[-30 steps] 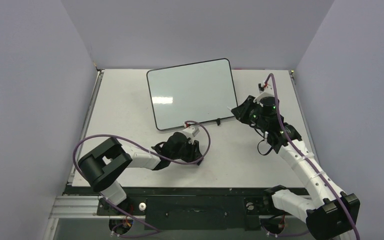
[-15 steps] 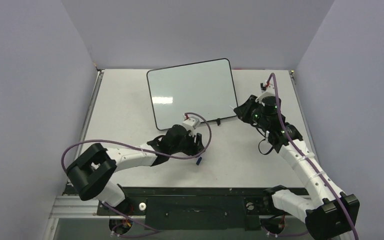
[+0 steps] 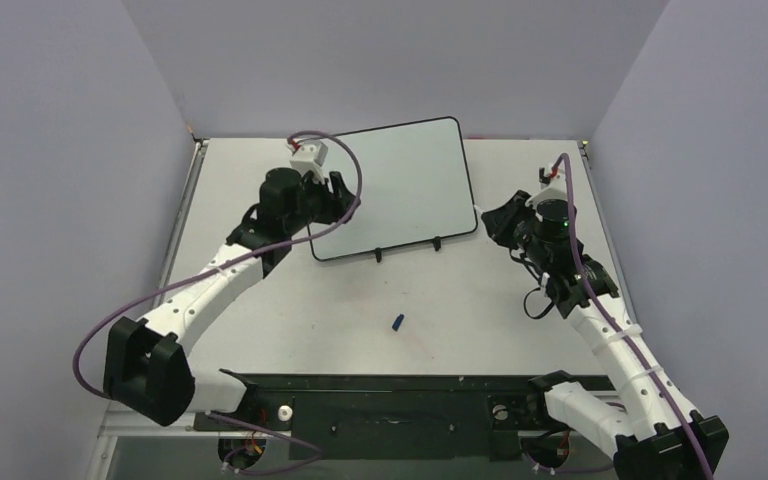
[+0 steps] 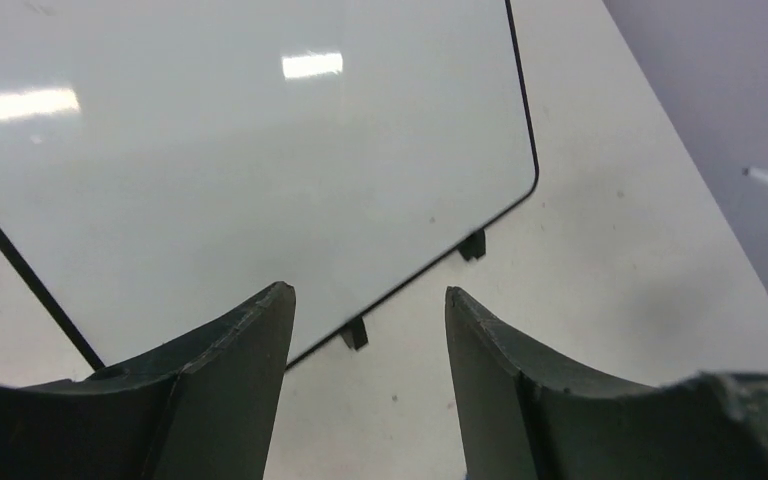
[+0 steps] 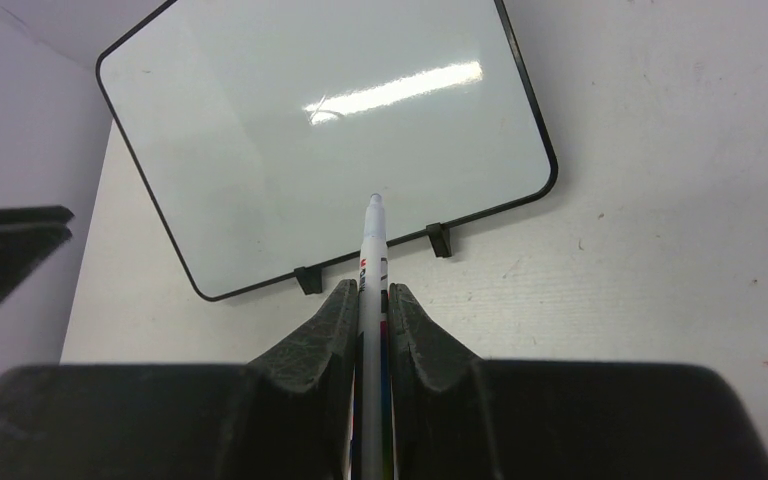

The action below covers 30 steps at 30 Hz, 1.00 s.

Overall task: Write a sentence on the whiteboard
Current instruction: Move the whiteboard to the center of the board.

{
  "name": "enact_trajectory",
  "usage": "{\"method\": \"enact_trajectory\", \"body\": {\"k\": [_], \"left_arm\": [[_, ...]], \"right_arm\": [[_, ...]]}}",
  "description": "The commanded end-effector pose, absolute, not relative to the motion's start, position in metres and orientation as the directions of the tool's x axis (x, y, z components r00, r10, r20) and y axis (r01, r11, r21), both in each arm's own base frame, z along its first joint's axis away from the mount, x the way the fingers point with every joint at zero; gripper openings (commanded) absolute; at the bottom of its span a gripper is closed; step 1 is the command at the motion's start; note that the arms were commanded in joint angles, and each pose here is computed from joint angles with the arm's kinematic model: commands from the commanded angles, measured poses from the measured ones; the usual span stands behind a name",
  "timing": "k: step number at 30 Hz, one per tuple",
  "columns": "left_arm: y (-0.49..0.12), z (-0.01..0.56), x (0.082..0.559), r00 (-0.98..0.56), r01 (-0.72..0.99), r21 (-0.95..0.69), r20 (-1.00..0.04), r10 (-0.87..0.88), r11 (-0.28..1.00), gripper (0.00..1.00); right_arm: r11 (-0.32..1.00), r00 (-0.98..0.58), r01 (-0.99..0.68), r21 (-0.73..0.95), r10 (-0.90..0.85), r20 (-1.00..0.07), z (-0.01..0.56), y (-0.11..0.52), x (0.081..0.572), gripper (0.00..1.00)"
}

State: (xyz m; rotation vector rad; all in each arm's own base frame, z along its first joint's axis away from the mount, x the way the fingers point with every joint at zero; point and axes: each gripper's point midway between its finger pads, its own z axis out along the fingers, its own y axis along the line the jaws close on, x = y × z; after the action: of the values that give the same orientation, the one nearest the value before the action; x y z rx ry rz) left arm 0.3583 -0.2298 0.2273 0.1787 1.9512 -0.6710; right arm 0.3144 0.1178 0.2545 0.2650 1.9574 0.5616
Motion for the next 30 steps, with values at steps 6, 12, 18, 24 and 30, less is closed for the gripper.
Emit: {"method": "enact_trajectory", "body": {"k": [6, 12, 18, 24, 30], "left_arm": [[-0.194, 0.269, 0.454, -0.462, 0.307, -0.337, -0.871, -0.170, 0.890, 0.65], [-0.190, 0.266, 0.514, -0.513, 0.272, -0.371, -0.837, -0.192, 0.888, 0.80], [-0.198, 0.288, 0.575, -0.481, 0.260, -0.388, -0.846, -0.230, 0.884, 0.81], [-0.198, 0.279, 0.625, -0.486, 0.214, -0.450, -0.819, -0.305, 0.867, 0.78], [-0.195, 0.253, 0.651, -0.473, 0.221, -0.528, -0.793, -0.384, 0.820, 0.73]], "right_arm": [[0.869, -0.424, -0.059, 0.492, 0.424, -0.800, 0.261, 0.113, 0.309, 0.00], [0.871, -0.438, -0.059, 0.488, 0.416, -0.797, 0.259, 0.113, 0.304, 0.00], [0.872, -0.439, -0.057, 0.486, 0.415, -0.797, 0.257, 0.110, 0.297, 0.00], [0.873, -0.441, -0.059, 0.484, 0.412, -0.797, 0.257, 0.109, 0.292, 0.00], [0.875, -0.442, -0.055, 0.481, 0.411, -0.798, 0.254, 0.107, 0.287, 0.00]]}}
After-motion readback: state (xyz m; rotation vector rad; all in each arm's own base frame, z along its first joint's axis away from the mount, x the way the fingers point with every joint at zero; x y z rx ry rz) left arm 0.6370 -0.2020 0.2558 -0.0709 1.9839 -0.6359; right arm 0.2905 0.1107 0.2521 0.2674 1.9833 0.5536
